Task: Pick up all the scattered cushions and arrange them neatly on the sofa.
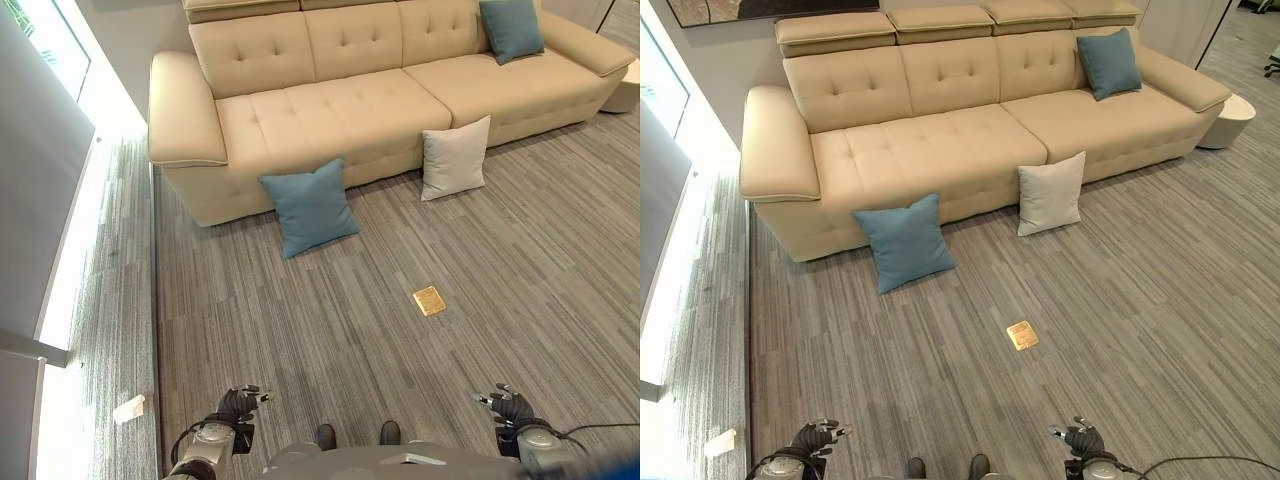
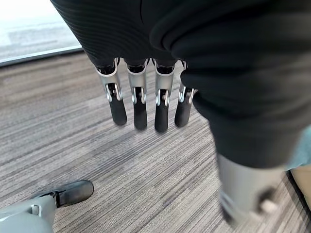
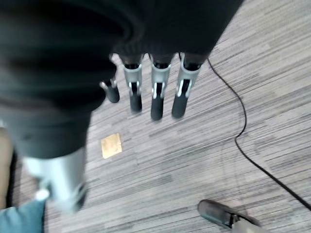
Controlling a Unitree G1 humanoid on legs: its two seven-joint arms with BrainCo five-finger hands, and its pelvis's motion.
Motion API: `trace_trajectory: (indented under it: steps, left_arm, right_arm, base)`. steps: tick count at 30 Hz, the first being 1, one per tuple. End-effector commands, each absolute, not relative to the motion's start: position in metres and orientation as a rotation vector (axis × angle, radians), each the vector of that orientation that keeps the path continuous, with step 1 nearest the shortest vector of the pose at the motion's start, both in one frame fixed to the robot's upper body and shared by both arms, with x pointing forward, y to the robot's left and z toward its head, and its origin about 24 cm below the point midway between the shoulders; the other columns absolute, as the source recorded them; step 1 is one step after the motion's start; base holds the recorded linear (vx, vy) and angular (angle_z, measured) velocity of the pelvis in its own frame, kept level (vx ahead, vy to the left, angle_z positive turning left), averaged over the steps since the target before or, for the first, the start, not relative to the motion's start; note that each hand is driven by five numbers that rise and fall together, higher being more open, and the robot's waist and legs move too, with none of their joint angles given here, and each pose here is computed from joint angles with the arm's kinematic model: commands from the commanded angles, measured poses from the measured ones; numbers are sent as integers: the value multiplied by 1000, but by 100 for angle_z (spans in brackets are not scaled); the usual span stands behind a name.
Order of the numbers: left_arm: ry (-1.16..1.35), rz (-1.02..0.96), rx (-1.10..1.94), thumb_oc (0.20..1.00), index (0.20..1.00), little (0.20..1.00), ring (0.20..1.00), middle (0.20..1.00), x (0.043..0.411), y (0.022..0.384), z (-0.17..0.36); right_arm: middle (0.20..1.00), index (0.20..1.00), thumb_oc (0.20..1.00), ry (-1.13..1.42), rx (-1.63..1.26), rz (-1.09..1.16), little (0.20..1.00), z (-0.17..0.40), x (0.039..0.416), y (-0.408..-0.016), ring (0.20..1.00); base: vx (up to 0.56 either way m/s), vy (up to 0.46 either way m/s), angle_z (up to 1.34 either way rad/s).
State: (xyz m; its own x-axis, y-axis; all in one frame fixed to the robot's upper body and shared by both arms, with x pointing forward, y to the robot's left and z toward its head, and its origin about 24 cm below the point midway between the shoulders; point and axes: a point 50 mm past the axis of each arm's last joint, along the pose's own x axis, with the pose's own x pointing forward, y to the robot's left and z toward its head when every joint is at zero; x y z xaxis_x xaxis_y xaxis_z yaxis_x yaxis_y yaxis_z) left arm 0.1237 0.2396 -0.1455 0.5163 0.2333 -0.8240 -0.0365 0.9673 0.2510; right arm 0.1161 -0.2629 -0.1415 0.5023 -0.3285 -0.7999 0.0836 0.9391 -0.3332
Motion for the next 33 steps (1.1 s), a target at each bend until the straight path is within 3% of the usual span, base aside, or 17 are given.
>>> trace_trajectory:
  steps: [1,16,33]
  left_arm:
    - [996,127,247,1000,1000,1000,1000,1000,135,229,-146]
    - [1138,148,292,1000,1000,1000,1000,1000,101,238,-157]
    - [1086,157,333,1000,1000,1000,1000,1000,119,244,-150]
  right_arm:
    - [1000,1000,1000,999,-332,-210,1000,-139,128,-263,1000]
    - [1000,1000,1000,1063,-414,-167,1000,-144,120,-260,1000]
    - [1000,1000,1000,979,-464,-111,1000,-135,153,-251,1000]
  base:
    - [0,0,0]
    - [-4,15,4]
    - [20,76,-4]
